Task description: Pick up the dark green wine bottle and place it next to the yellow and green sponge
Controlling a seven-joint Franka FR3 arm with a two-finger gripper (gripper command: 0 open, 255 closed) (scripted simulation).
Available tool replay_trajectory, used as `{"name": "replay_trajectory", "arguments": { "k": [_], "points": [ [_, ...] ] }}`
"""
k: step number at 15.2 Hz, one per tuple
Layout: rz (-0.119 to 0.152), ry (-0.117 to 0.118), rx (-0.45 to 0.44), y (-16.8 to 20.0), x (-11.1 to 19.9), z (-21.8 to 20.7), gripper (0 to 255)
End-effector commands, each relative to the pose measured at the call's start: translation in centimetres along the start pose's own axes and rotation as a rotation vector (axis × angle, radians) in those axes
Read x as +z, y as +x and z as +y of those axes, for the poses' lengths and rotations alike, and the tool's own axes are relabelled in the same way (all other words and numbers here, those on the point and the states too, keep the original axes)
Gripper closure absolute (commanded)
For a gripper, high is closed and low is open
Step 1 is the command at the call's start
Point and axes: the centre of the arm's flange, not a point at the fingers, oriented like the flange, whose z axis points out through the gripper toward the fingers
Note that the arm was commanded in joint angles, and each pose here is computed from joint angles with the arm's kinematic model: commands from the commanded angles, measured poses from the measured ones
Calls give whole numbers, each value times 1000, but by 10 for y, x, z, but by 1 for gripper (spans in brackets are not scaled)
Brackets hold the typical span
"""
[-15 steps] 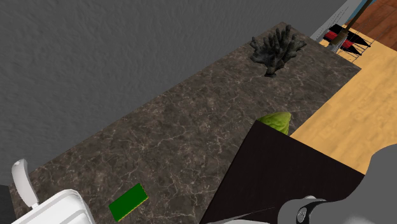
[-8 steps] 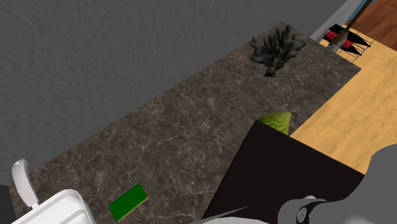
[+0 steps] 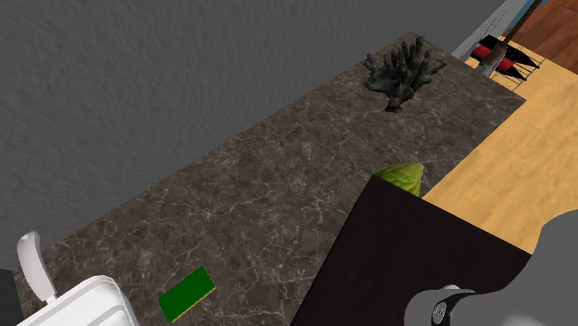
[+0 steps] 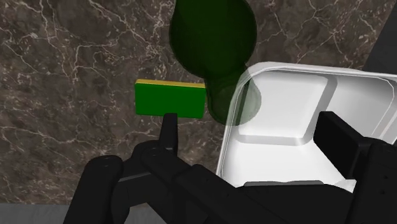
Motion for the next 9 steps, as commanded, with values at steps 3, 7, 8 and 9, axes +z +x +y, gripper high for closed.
{"name": "replay_trajectory", "arguments": {
  "k": [3,7,8,9],
  "points": [
    [-1,0,0,-1,-34,0,0],
    [-1,0,0,-1,-34,0,0],
    [-1,0,0,-1,-34,0,0],
    [-1,0,0,-1,-34,0,0]
  ]
}}
